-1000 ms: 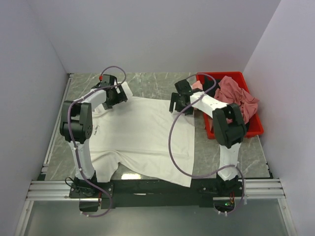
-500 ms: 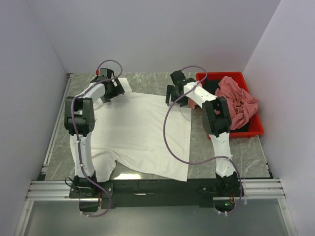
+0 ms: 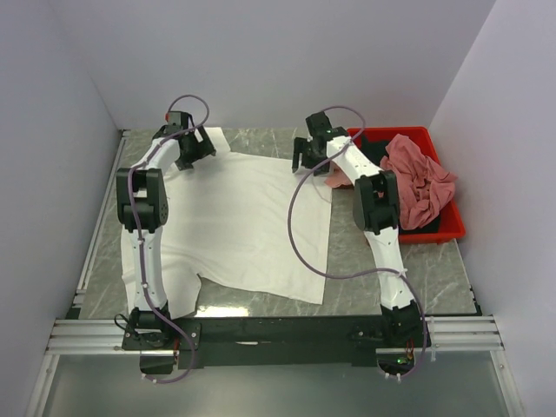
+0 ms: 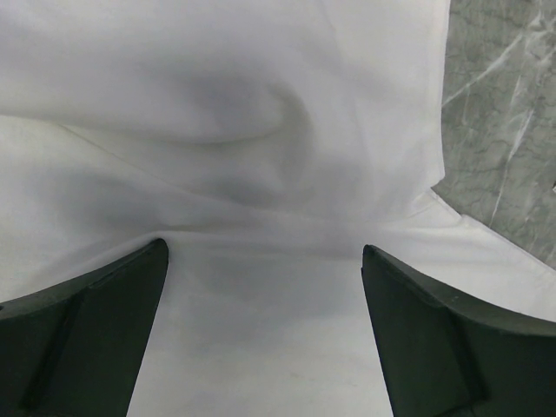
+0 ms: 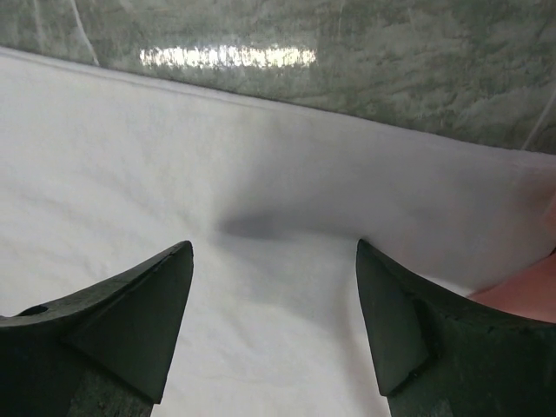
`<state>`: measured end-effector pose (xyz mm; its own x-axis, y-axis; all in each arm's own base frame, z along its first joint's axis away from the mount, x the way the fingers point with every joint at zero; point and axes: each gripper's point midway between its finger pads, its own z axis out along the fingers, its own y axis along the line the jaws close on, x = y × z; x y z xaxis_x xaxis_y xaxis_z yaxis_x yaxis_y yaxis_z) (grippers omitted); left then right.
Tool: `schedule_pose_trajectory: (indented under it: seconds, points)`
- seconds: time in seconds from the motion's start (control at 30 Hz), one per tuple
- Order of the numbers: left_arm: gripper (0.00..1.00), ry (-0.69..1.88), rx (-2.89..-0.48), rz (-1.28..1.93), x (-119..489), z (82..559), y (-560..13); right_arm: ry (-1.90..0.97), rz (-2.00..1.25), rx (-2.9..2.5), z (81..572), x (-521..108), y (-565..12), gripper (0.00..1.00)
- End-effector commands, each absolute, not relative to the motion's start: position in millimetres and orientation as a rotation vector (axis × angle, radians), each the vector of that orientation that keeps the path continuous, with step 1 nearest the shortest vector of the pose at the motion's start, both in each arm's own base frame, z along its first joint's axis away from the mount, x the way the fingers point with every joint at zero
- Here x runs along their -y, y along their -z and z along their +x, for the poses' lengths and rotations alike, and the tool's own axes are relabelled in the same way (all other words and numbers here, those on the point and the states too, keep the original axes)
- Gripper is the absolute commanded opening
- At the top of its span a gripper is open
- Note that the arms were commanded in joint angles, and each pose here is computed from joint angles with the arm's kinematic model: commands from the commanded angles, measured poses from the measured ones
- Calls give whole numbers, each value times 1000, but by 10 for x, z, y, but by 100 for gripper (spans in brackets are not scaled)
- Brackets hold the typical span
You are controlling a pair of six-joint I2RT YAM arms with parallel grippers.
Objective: Fold and stack the t-shirts
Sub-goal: Flatten the tshirt out
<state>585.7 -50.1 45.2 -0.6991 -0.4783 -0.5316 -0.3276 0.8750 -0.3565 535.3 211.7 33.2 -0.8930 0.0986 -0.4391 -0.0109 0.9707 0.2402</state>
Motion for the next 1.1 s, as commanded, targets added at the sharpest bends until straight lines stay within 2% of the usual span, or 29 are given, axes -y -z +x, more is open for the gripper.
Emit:
schedule_pose_trajectory:
  seconds: [0.0,0.17,0.37,0.63,0.83,1.07]
  points:
    - [99,418,-2308,-448,623,6024,-953,-395,-16,-2567,5369,-2151,-790,82]
    - [99,475,-2206,-373,697,6251,-1312,-418,-86,-2439,5379,-2163,-1369,82]
    - [99,479,-2150,-350,695,6490,-1347,-430,-97,-2417,5208,-2163,-1475,82]
    - [99,370,-2086,-518,476,6883,-971,-482,-54,-2452,4783,-2162,-1362,81]
    - [99,283,-2103,-627,327,6840,-678,-458,-65,-2452,4616,-2110,-1382,81]
    - [99,421,-2096,-626,520,7006,-441,-480,-40,-2453,4377,-2039,-1377,80]
